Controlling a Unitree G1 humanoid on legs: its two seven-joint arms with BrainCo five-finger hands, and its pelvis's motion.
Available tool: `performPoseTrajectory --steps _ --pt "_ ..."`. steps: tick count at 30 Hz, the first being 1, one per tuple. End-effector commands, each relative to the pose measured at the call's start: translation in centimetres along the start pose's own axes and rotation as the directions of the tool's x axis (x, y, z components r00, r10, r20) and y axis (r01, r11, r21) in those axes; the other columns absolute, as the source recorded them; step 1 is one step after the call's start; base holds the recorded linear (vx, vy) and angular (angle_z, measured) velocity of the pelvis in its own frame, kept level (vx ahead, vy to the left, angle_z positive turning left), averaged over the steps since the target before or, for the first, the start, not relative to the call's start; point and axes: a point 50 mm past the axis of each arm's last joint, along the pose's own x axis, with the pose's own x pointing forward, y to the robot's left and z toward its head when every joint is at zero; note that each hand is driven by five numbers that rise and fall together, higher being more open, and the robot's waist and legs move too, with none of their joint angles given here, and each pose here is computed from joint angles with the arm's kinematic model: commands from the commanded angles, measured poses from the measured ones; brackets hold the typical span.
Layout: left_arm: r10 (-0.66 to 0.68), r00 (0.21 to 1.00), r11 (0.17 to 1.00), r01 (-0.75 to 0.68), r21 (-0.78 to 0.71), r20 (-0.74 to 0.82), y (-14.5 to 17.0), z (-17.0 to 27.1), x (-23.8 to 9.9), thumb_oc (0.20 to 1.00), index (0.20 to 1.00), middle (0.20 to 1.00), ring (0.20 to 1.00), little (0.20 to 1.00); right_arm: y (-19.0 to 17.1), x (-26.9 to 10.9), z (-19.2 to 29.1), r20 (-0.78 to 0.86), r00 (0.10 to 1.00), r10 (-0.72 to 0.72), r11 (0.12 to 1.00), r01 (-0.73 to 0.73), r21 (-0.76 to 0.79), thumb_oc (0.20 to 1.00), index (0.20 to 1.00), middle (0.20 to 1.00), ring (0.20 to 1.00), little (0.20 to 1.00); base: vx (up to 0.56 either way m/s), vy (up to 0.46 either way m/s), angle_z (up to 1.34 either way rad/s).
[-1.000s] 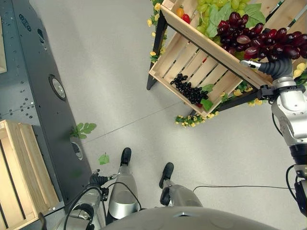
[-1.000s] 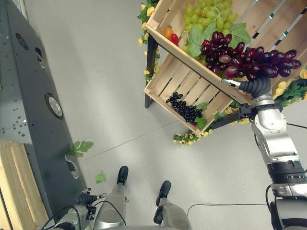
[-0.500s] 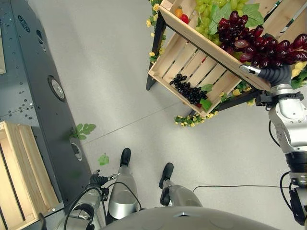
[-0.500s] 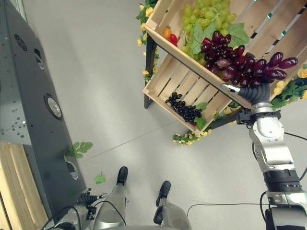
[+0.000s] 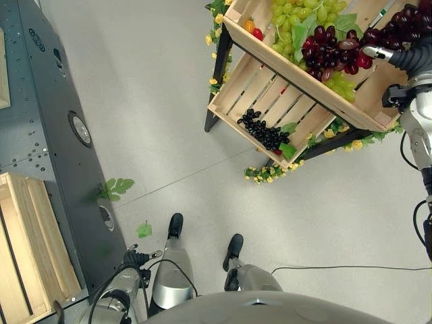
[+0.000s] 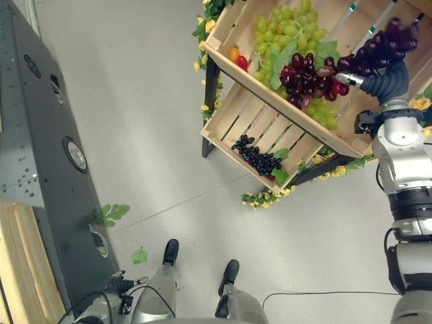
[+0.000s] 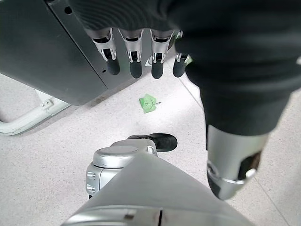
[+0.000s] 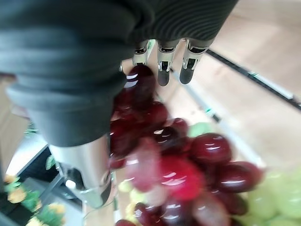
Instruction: Pick up the fruits from the basket on one side to the basket on the other side
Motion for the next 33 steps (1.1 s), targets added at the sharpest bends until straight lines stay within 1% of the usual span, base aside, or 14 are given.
performPoseTrajectory --steps 1,4,7,15,22,28,29,30,31,33 --pt "-0.015 0.999 1.0 0.016 0.013 -0.044 -0.5 -0.9 -0.1 1.0 1.0 1.0 1.0 1.0 -0.4 -1.1 1.4 0.074 0.996 0.056 0.997 -0.052 -0.053 1.0 1.0 1.0 1.0 1.0 0.0 0.0 0.0" --pt "-0.025 0.999 1.0 0.025 0.01 -0.042 -0.6 -1.0 -0.1 1.0 1.0 1.0 1.0 1.0 -0.6 -1.7 1.3 0.074 0.994 0.081 0.994 -0.075 -0.081 1.0 1.0 1.0 1.0 1.0 0.01 -0.009 0.03" --pt "-0.025 0.999 1.0 0.026 0.015 -0.039 -0.5 -1.0 -0.1 1.0 1.0 1.0 1.0 1.0 -0.5 -1.6 1.6 0.086 0.992 0.089 0.994 -0.082 -0.076 1.0 1.0 1.0 1.0 1.0 0.01 -0.005 -0.02" --pt "-0.021 0.999 1.0 0.022 0.019 -0.031 -0.4 -0.8 -0.1 1.0 1.0 1.0 1.0 1.0 -0.2 0.1 2.3 0.102 0.994 0.046 0.998 -0.042 -0.04 1.0 1.0 1.0 1.0 1.0 0.0 0.0 0.0" --pt "-0.02 0.999 1.0 0.02 0.01 -0.033 -0.4 -0.7 -0.1 1.0 1.0 1.0 1.0 1.0 0.9 -1.4 1.8 0.116 0.99 0.083 0.997 -0.082 -0.014 1.0 1.0 1.0 1.0 1.0 0.0 0.0 0.0" --pt "-0.023 0.999 0.999 0.024 0.025 -0.034 -0.4 -0.8 -0.1 1.0 1.0 1.0 1.0 1.0 0.9 -1.4 1.8 0.12 0.99 0.079 0.997 -0.077 -0.016 1.0 1.0 1.0 1.0 1.0 0.0 0.0 0.0" --pt "-0.02 0.999 0.999 0.021 0.032 -0.035 -0.3 -0.9 -0.1 1.0 1.0 1.0 1.0 1.0 0.4 -0.7 2.3 0.126 0.991 0.048 0.999 -0.045 -0.027 1.0 1.0 1.0 1.0 1.0 0.0 0.0 0.0" --pt "-0.021 0.999 0.999 0.022 0.03 -0.035 -0.3 -0.9 -0.1 1.0 1.0 1.0 1.0 1.0 0.4 -0.7 2.4 0.128 0.991 0.049 0.999 -0.046 -0.027 1.0 1.0 1.0 1.0 1.0 0.0 0.0 0.0" --pt "-0.008 0.999 0.999 0.01 0.049 -0.039 0.1 -1.0 0.0 1.0 1.0 1.0 1.0 1.0 -0.9 1.0 3.4 0.129 0.991 -0.032 0.998 0.038 -0.042 1.0 1.0 1.0 1.0 1.0 0.0 0.0 0.0" --pt "0.001 0.999 0.999 0.0 0.044 -0.037 0.3 -0.8 0.0 1.0 1.0 1.0 1.0 1.0 -1.2 2.6 4.3 0.125 0.99 -0.065 0.997 0.07 -0.04 1.0 1.0 1.0 1.0 1.0 0.0 0.0 0.0"
